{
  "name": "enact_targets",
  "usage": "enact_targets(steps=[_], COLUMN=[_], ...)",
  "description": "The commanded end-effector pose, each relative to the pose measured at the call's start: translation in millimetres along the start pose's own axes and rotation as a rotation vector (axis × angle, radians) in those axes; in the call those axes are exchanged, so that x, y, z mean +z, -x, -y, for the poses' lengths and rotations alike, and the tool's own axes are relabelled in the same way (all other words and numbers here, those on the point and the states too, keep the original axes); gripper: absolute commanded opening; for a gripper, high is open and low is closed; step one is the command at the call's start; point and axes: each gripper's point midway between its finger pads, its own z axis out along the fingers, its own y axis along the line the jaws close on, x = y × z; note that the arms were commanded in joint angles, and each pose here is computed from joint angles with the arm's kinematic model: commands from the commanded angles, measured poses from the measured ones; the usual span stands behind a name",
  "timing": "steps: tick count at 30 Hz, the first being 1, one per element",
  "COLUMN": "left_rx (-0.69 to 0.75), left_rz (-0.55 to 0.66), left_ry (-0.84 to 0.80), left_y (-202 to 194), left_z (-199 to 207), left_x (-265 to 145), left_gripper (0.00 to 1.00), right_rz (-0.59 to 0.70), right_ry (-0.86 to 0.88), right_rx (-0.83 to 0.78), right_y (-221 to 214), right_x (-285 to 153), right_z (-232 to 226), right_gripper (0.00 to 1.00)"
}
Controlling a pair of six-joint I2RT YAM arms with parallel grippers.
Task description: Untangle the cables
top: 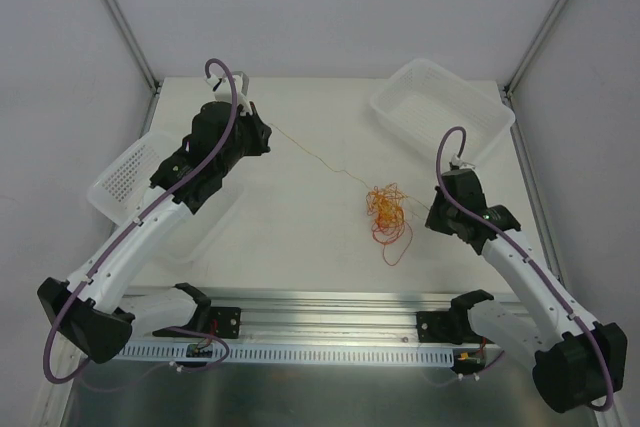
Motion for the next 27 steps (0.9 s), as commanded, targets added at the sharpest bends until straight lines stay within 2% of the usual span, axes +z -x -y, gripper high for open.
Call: enact_targets(steps=[1,4,8,12,13,16,17,21,22,23,24,26,27], left_rx=[0.031,0.038,0.07,0.12,0.123,0.116,0.106,0.045,0.047,0.061,0.071,0.079,0.057], left_rz=[0.037,-0.001,-0.004,0.065,0.102,0.125,0.082,-0.097,-0.153,-0.184,-0.213,-0.291,-0.327], left_ry=[0.079,0.115,0.171,0.251,0.236,0.117,-0.021,-0.305,-0.314,-0.333,-0.319,-0.342,-0.336], left_y=[12.8,-1.8,-5.6,27.1,44.0,60.9,52.6,8.8,-11.1,-23.6,-37.0,-70.5,-82.7], left_z=[-26.6,-40.6,-58.8,-75.8,-70.2,-45.1,-20.3,39.4,44.1,52.6,55.1,67.1,68.4], left_x=[-14.7,-19.4,-31.6,-54.6,-63.1,-71.5,-69.8,-59.8,-50.6,-49.1,-43.1,-41.5,-38.5], left_gripper=[0.0,0.0,0.0,0.0,0.0,0.0,0.0,0.0,0.0,0.0,0.0,0.0,0.0], right_rz=[0.07,0.137,0.15,0.129,0.115,0.044,-0.005,-0.04,-0.047,-0.054,-0.084,-0.091,-0.096], right_ry=[-0.035,-0.008,-0.039,-0.069,-0.06,0.056,0.079,0.085,0.079,0.08,0.09,0.11,0.123], right_rx=[0.094,0.11,0.092,0.131,0.131,0.113,0.11,0.093,0.087,0.078,0.064,0.022,-0.007], right_y=[14.7,35.5,47.4,48.7,46.7,39.4,33.1,24.5,23.6,23.8,20.4,22.7,21.4], right_x=[-13.6,-27.1,-37.6,-36.0,-33.5,-26.3,-19.6,-10.5,-9.7,-9.2,-6.6,-9.6,-11.0], right_z=[14.7,16.4,23.4,34.4,32.6,9.5,3.7,-0.7,-0.1,-0.4,-3.9,-10.7,-16.6], right_gripper=[0.01,0.01,0.01,0.01,0.01,0.06,0.06,0.05,0.07,0.11,0.21,0.31,0.4])
